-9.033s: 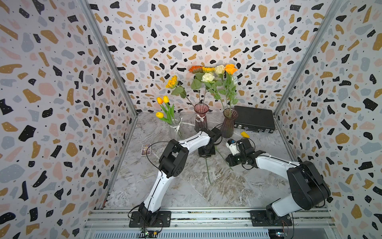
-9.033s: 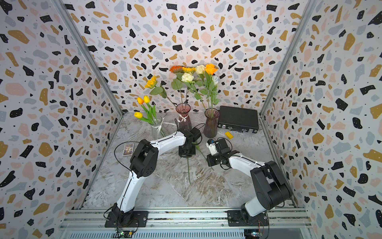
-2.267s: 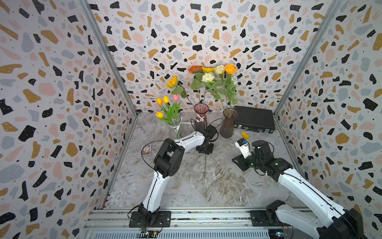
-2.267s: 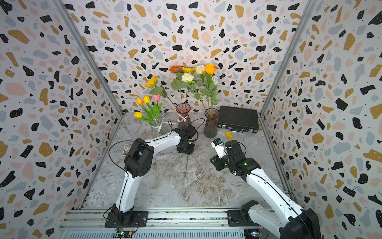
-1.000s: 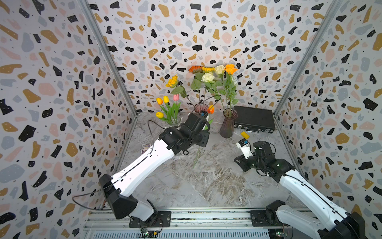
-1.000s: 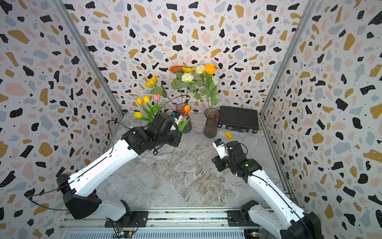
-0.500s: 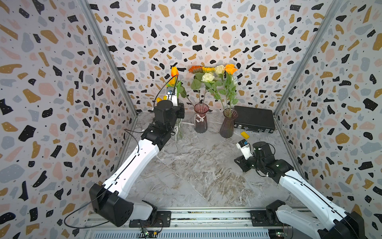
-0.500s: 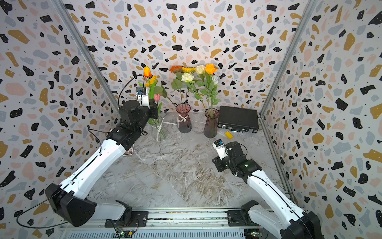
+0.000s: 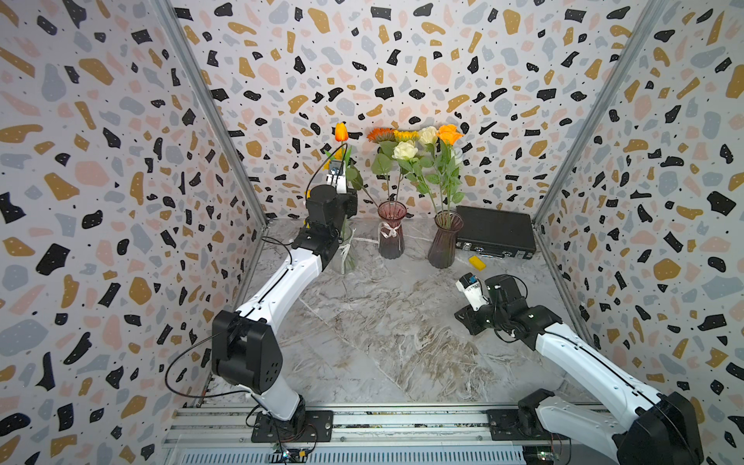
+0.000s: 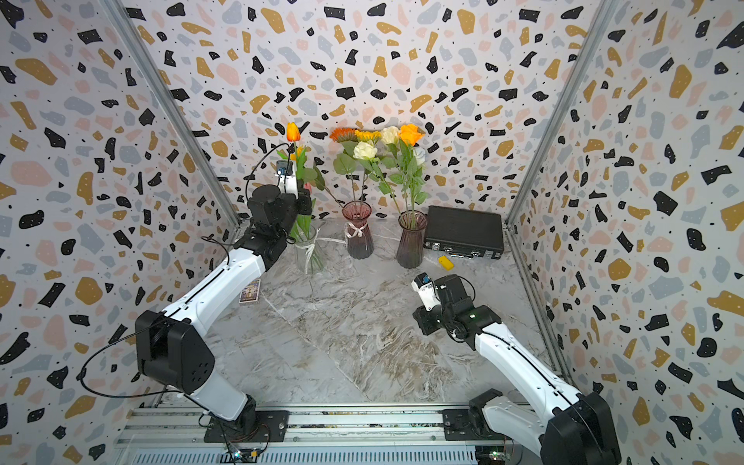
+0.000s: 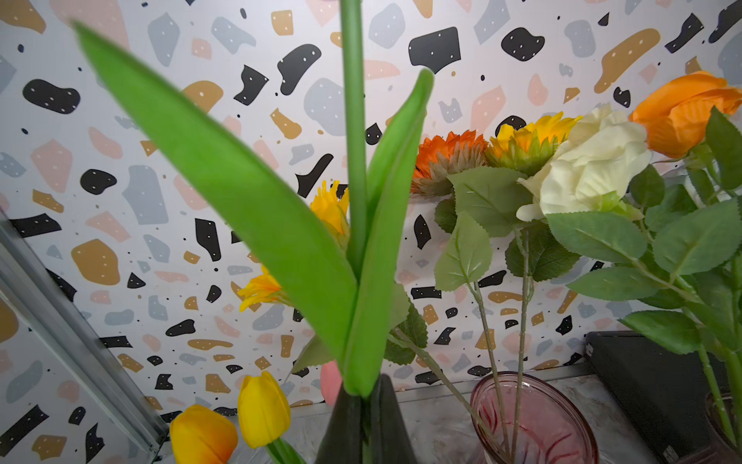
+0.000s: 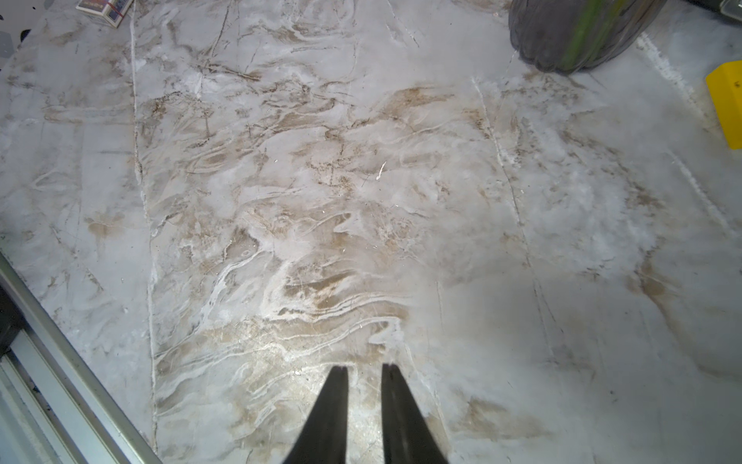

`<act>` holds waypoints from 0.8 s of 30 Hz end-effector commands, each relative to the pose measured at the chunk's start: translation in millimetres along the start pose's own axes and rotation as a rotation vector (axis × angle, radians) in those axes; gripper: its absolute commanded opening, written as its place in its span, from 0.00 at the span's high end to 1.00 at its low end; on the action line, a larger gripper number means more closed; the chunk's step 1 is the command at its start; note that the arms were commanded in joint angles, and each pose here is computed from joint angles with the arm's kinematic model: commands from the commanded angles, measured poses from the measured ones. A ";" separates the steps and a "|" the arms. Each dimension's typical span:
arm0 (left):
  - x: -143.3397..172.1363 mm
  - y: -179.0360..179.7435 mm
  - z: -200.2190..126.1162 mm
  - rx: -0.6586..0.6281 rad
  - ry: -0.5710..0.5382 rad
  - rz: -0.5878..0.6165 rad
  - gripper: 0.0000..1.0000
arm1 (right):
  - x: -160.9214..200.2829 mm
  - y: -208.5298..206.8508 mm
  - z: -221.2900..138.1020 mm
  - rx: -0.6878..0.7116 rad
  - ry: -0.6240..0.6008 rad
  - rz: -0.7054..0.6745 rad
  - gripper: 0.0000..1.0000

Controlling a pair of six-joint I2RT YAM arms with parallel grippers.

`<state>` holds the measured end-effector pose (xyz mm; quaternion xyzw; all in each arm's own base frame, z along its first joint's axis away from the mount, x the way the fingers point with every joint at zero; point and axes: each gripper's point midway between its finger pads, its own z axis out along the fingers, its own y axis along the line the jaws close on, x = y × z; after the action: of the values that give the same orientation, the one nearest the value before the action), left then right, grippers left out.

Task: Arrange the flowers in different vases according to their variety
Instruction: Insert the flower into the vase.

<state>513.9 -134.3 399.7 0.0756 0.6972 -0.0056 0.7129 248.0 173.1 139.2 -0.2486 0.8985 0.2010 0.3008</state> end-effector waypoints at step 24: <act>139.4 8.7 -8.9 -0.110 0.045 -0.071 1.00 | -50.1 55.6 -50.8 -0.259 -0.352 -0.162 0.80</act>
<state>510.2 -116.9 243.9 0.0414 0.7419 0.0208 0.6689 233.8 200.3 197.6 -0.2975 0.8132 0.3033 0.3977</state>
